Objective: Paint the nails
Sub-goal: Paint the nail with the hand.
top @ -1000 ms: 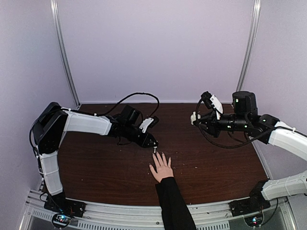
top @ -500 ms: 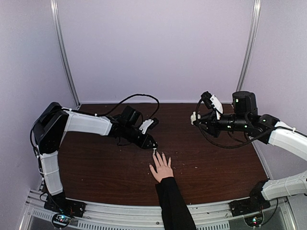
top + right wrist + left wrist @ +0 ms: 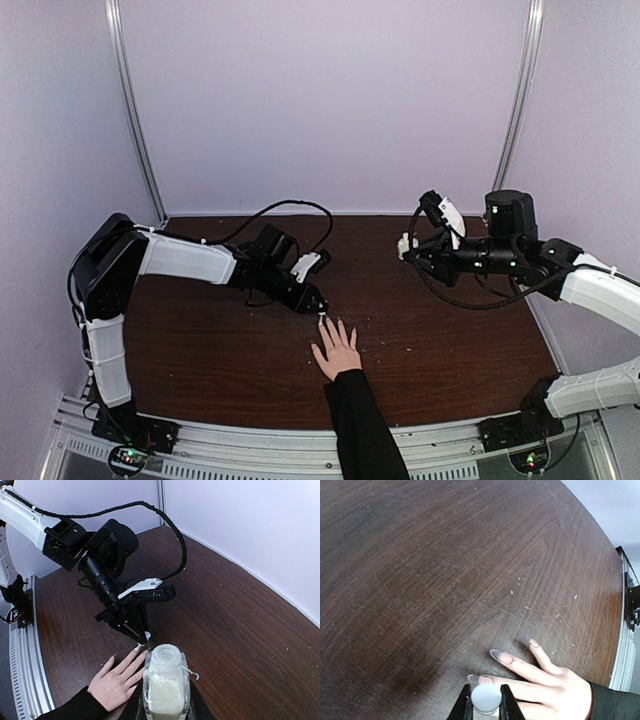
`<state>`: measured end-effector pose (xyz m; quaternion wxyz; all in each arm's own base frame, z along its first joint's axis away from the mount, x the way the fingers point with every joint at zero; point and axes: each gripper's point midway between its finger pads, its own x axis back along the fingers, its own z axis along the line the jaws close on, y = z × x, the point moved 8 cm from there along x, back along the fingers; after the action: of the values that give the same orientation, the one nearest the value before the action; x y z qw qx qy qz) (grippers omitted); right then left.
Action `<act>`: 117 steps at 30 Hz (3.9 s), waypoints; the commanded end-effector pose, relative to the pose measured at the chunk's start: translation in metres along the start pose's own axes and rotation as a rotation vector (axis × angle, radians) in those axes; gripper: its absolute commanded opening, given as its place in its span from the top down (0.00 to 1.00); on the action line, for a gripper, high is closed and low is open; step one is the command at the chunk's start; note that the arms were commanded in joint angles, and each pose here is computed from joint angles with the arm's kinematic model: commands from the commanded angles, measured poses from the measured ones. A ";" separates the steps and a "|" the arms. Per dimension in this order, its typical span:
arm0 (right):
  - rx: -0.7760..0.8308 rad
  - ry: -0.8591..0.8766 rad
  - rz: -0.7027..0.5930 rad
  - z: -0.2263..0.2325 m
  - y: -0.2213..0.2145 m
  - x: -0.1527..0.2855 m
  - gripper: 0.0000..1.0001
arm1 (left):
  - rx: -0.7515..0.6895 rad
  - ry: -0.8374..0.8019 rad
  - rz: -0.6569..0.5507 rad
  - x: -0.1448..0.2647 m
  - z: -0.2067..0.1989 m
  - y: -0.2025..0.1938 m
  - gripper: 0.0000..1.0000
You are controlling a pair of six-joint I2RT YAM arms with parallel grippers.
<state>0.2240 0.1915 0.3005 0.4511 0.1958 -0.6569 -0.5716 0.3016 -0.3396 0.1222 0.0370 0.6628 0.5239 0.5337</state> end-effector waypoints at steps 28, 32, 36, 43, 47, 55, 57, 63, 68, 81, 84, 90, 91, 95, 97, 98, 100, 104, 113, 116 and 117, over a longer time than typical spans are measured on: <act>0.011 -0.030 -0.029 -0.002 0.003 0.006 1.00 | 0.008 0.082 -0.010 -0.002 0.012 0.009 1.00; 0.012 -0.030 -0.028 -0.002 0.003 0.006 1.00 | 0.006 0.081 -0.017 0.000 0.010 0.011 1.00; 0.013 -0.028 -0.030 -0.001 0.003 0.006 1.00 | 0.001 0.091 -0.027 0.004 0.009 0.014 1.00; 0.012 -0.028 -0.030 -0.001 0.003 0.006 1.00 | -0.016 0.125 -0.038 0.012 0.008 0.018 1.00; 0.013 -0.028 -0.030 -0.001 0.003 0.007 1.00 | -0.025 0.136 -0.049 0.016 0.007 0.020 1.00; 0.013 -0.029 -0.031 -0.001 0.003 0.007 1.00 | -0.048 0.093 -0.089 0.024 -0.002 0.025 1.00; 0.013 -0.027 -0.031 -0.001 0.004 0.007 1.00 | -0.055 0.070 -0.098 0.026 -0.005 0.025 1.00; 0.013 -0.027 -0.032 -0.001 0.004 0.007 1.00 | -0.062 -0.001 -0.095 0.023 -0.011 0.022 1.00; 0.014 -0.029 -0.033 -0.001 0.004 0.008 1.00 | -0.059 -0.019 -0.077 0.016 -0.012 0.019 1.00; 0.012 -0.029 -0.031 -0.001 0.004 0.007 1.00 | -0.046 -0.017 -0.034 0.004 -0.008 0.011 1.00; 0.013 -0.029 -0.033 -0.001 0.004 0.007 1.00 | -0.044 -0.014 -0.027 0.002 -0.007 0.010 1.00; 0.013 -0.028 -0.031 -0.001 0.003 0.007 1.00 | -0.037 -0.014 -0.019 -0.001 -0.005 0.009 1.00; 0.013 -0.029 -0.031 -0.001 0.003 0.007 1.00 | -0.036 -0.013 -0.017 -0.002 -0.005 0.009 1.00; 0.013 -0.029 -0.031 -0.001 0.003 0.007 1.00 | -0.034 -0.017 -0.013 -0.003 -0.005 0.008 1.00; 0.014 -0.029 -0.033 -0.001 0.004 0.007 1.00 | -0.032 -0.015 -0.012 -0.004 -0.004 0.008 1.00; 0.013 -0.030 -0.033 -0.002 0.004 0.007 1.00 | -0.032 -0.015 -0.011 -0.004 -0.004 0.007 1.00; 0.016 -0.031 -0.034 -0.001 0.004 0.008 1.00 | -0.031 -0.012 -0.009 -0.004 -0.003 0.007 1.00; 0.014 -0.031 -0.033 -0.002 0.004 0.007 1.00 | -0.030 0.000 -0.008 -0.005 -0.002 0.008 1.00; 0.014 -0.033 -0.032 -0.002 0.003 0.007 1.00 | -0.025 0.034 -0.003 -0.005 0.002 0.008 1.00; 0.015 -0.033 -0.031 -0.002 0.003 0.007 1.00 | -0.023 0.042 -0.002 -0.005 0.002 0.009 1.00; 0.015 -0.033 -0.031 -0.002 0.003 0.007 1.00 | -0.023 0.044 -0.002 -0.005 0.002 0.009 1.00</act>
<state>0.2228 0.1903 0.3020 0.4480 0.1969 -0.6578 -0.5725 0.3046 -0.3406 0.1190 0.0250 0.6589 0.5191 0.5439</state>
